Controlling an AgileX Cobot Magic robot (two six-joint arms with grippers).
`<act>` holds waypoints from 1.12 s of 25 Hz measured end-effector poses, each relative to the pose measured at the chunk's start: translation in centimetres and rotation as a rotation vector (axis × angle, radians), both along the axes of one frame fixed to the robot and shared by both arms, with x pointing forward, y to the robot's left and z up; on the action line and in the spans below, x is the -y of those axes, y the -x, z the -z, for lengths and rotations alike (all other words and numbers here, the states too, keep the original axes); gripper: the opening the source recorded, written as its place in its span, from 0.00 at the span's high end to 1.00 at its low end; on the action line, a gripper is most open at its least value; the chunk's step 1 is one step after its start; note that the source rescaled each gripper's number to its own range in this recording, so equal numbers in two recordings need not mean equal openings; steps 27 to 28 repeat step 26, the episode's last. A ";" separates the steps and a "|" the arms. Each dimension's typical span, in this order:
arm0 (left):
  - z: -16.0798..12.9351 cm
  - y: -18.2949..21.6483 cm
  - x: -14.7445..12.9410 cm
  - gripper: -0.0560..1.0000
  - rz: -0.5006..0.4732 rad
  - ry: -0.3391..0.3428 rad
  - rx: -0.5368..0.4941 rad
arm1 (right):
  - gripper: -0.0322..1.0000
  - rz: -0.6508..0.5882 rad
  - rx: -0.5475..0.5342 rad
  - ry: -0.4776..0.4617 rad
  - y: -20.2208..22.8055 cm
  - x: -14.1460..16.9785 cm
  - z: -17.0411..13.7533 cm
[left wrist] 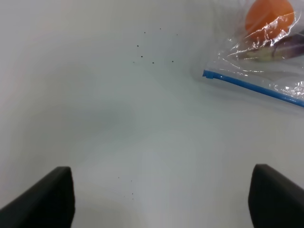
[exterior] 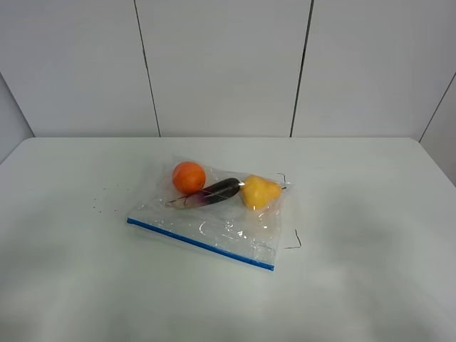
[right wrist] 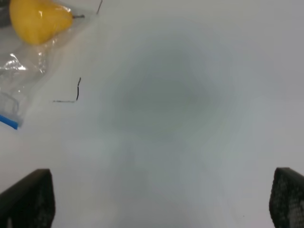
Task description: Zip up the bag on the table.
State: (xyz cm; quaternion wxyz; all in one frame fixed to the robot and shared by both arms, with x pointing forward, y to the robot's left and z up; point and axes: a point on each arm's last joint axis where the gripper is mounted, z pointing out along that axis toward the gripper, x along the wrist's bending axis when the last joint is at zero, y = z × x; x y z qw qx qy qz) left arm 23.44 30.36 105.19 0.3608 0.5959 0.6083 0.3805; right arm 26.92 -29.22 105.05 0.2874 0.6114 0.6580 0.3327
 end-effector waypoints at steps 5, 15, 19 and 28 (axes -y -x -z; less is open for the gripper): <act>0.0 0.0 0.0 0.00 0.000 0.000 0.000 | 0.00 0.060 0.004 -0.003 0.0 0.2 0.0; 0.0 0.0 0.0 0.00 0.000 0.000 0.000 | 0.00 0.080 0.201 -0.004 3.0 0.1 -0.3; 0.0 0.0 0.0 0.00 0.000 0.000 0.000 | 0.00 0.079 0.220 -0.004 3.4 0.0 -0.3; 0.0 0.0 0.0 0.00 0.000 0.000 0.000 | 0.00 0.079 0.220 -0.004 3.4 0.0 -0.3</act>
